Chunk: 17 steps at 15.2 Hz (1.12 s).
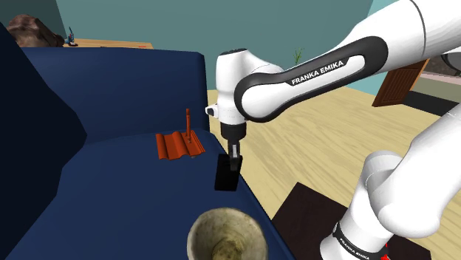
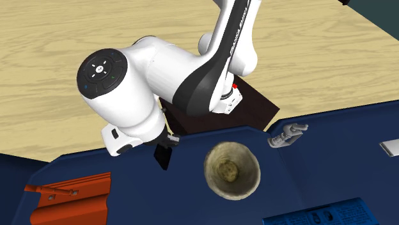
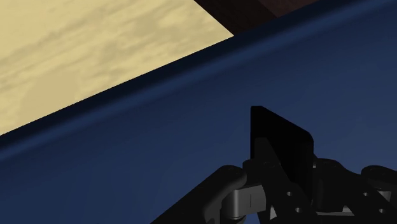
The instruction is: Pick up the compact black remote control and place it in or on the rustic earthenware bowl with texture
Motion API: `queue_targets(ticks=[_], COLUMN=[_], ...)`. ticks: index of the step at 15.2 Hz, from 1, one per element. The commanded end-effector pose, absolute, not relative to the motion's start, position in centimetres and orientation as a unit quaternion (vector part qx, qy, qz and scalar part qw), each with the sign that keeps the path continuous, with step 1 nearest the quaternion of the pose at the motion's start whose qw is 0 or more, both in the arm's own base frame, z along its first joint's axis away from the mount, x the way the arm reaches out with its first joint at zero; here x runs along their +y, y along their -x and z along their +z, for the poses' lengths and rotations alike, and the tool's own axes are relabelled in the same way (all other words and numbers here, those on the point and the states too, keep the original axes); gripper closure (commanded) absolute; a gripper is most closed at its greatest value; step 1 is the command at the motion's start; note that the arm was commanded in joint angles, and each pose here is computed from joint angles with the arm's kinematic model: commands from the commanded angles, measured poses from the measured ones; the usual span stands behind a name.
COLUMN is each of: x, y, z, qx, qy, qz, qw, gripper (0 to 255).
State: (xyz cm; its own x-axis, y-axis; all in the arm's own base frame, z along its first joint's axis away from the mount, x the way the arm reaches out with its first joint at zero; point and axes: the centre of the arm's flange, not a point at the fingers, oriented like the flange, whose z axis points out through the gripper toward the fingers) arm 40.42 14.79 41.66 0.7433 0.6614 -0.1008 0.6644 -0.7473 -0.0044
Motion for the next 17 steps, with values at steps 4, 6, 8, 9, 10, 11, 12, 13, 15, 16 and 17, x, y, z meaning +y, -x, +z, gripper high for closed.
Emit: queue_targets(ticks=[4,6,8,9,10,11,12,13,15,16,17], x=[14.8,14.8,14.8,14.8,14.8,14.8,14.8,14.8,14.8,14.8,14.8], y=[-40.4,-40.4,-40.4,-40.4,-40.4,-40.4,-40.4,-40.4,-40.4,-40.4,-40.4], z=[42.0,43.1,44.2,44.7,45.2,45.7,46.3,46.8,47.9,48.4,48.9], qx=[0.355,0.355,0.355,0.355,0.355,0.355,0.355,0.355,0.355,0.355,0.355], qy=[-0.933,-0.933,-0.933,-0.933,-0.933,-0.933,-0.933,-0.933,-0.933,-0.933,-0.933], qz=[-0.050,-0.050,-0.050,-0.050,-0.050,-0.050,-0.050,-0.050,-0.050,-0.050,-0.050], qw=[0.016,0.016,0.016,0.016,0.016,0.016,0.016,0.016,0.016,0.016,0.016], gripper=[255,255,255,255,255,255,255,255,255,255,255])
